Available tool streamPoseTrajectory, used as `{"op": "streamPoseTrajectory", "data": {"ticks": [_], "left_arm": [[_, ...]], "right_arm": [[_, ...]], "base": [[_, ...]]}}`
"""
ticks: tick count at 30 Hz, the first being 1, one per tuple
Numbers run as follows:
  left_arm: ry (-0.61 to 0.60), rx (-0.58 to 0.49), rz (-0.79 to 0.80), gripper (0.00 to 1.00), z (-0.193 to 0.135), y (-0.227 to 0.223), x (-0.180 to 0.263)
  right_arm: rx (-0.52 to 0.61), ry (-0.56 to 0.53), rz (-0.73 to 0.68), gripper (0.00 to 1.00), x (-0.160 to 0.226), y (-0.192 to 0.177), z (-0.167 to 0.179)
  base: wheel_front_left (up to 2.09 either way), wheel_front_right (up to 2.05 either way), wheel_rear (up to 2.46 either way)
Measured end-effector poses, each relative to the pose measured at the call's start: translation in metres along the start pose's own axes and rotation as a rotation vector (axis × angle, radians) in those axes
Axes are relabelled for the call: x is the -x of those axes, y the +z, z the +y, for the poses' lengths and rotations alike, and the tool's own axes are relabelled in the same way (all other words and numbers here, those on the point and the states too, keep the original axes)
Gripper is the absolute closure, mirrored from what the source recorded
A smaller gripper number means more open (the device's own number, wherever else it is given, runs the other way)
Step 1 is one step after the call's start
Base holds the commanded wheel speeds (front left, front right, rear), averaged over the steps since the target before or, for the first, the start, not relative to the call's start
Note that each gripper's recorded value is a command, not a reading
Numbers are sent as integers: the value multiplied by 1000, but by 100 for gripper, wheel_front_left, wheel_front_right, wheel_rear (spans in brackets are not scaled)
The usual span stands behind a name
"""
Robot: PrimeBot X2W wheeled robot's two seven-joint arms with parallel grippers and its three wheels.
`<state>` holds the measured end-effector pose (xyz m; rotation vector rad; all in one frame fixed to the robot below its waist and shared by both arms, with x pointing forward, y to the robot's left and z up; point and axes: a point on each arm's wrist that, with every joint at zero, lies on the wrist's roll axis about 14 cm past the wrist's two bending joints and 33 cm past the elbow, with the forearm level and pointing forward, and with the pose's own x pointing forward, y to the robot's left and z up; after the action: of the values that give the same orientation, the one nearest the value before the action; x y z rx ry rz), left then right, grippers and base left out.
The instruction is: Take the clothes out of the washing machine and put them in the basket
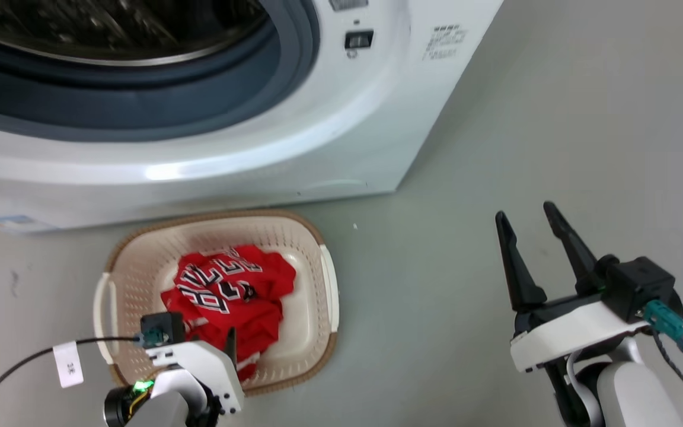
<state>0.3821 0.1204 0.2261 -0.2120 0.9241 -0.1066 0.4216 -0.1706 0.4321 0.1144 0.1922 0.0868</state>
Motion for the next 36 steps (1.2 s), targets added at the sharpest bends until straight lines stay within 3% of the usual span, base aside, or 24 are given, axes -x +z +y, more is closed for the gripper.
{"op": "streamPoseTrajectory", "data": {"ticks": [7,18,27,36], "left_arm": [[-28,-1,-148,0,-10,33,33],[-41,-39,-537,0,-19,117,103],[-38,-117,-858,0,-25,170,182],[30,-224,-1083,0,-20,194,251]], "right_arm": [[-9,9,-46,0,23,21,7],[8,40,-97,0,52,43,21],[12,90,-137,0,68,57,39],[21,125,-144,0,75,60,51]], "base": [[0,0,0],[0,0,0],[0,0,0],[0,0,0]]}}
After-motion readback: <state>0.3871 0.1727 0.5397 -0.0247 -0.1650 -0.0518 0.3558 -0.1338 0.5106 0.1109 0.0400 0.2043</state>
